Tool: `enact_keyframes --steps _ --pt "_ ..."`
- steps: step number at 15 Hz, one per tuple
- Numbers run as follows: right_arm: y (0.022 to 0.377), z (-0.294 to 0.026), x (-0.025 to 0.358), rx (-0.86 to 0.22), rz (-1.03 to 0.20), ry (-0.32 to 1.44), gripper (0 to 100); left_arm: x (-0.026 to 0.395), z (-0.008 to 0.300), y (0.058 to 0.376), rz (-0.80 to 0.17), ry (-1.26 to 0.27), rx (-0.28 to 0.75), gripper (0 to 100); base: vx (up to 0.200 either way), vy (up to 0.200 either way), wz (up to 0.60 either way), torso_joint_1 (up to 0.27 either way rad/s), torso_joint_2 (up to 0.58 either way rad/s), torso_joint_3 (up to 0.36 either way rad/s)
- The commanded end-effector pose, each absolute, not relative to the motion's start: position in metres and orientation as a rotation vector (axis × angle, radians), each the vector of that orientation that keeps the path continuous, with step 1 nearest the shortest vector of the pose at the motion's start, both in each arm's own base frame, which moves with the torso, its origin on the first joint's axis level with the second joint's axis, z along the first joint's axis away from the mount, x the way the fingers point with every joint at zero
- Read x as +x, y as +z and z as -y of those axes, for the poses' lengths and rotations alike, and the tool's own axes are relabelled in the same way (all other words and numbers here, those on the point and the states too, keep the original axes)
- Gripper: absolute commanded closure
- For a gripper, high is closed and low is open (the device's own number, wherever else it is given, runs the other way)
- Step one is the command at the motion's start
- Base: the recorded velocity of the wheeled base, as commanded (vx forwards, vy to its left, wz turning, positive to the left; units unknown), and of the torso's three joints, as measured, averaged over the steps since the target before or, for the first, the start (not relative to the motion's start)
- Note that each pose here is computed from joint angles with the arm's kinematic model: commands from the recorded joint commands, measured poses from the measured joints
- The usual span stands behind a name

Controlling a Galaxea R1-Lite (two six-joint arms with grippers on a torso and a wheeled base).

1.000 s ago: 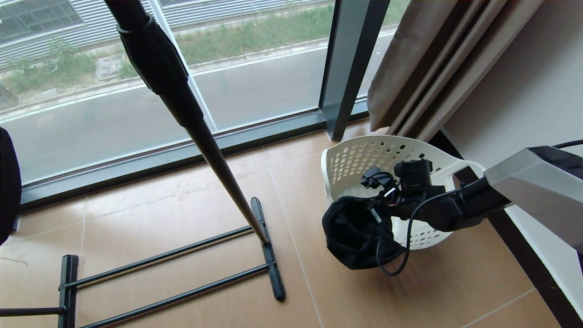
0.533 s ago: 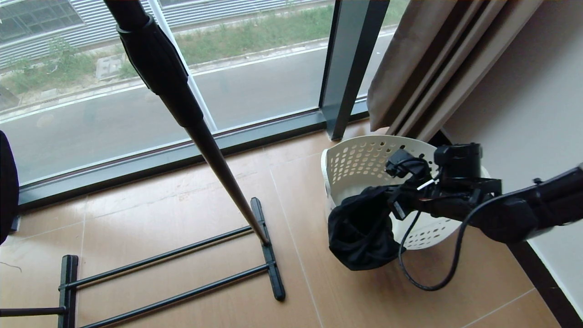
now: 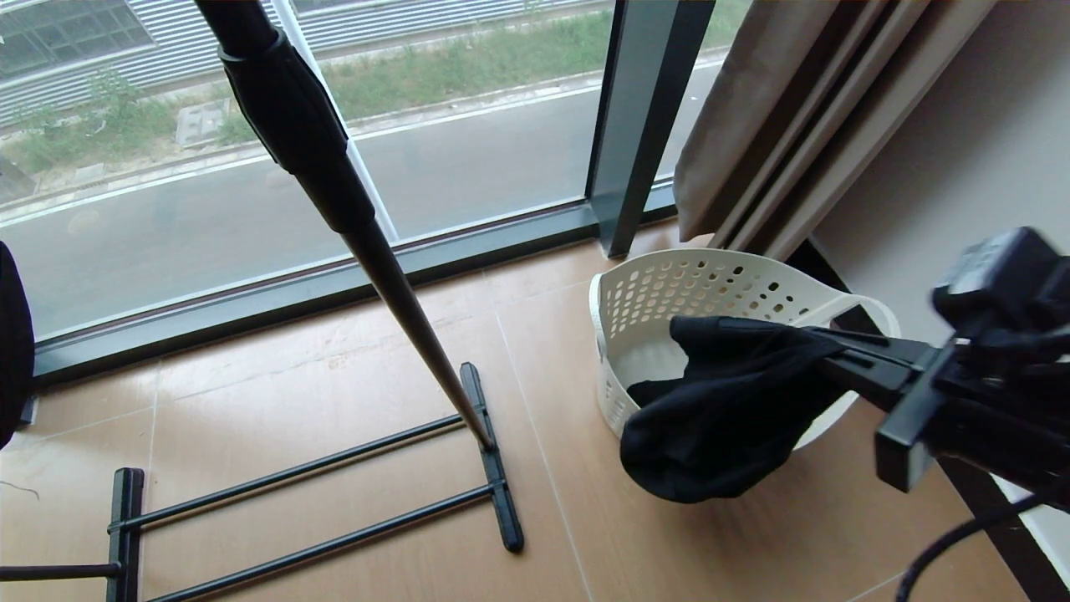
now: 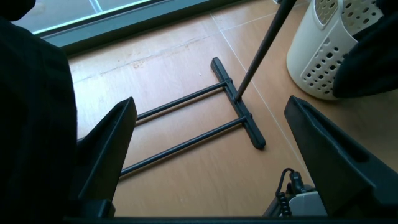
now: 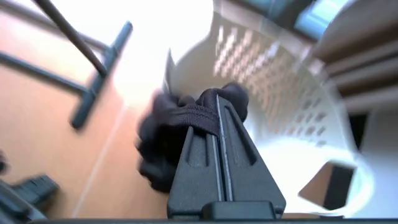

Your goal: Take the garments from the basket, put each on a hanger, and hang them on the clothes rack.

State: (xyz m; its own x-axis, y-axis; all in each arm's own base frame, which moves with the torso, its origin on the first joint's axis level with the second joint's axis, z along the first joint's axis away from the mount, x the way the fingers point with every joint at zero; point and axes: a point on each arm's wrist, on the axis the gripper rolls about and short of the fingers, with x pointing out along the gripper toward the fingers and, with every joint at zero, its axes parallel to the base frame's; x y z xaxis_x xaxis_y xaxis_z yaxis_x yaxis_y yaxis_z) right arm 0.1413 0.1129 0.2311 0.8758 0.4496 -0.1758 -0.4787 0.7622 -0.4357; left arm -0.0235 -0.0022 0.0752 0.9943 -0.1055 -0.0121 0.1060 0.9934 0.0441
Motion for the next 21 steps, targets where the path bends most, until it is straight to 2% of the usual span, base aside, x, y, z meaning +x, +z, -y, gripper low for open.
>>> enact_keyframes --steps 1,8,21 --pt "0.255 -0.091 0.099 -0.420 0.088 0.528 100 -0.023 0.002 0.075 -0.011 -0.106 0.045 0 0.000 0.000 0.00 0.000 0.00 0.000" --pt "0.247 -0.102 0.114 -0.449 0.031 0.531 100 -0.023 0.002 0.075 -0.011 -0.109 0.045 0 0.000 0.000 0.00 0.000 0.00 0.016" --pt "0.239 -0.108 0.128 -0.472 -0.023 0.517 100 -0.023 0.002 0.075 -0.011 -0.109 0.045 0 0.000 0.000 0.00 0.001 0.00 0.195"
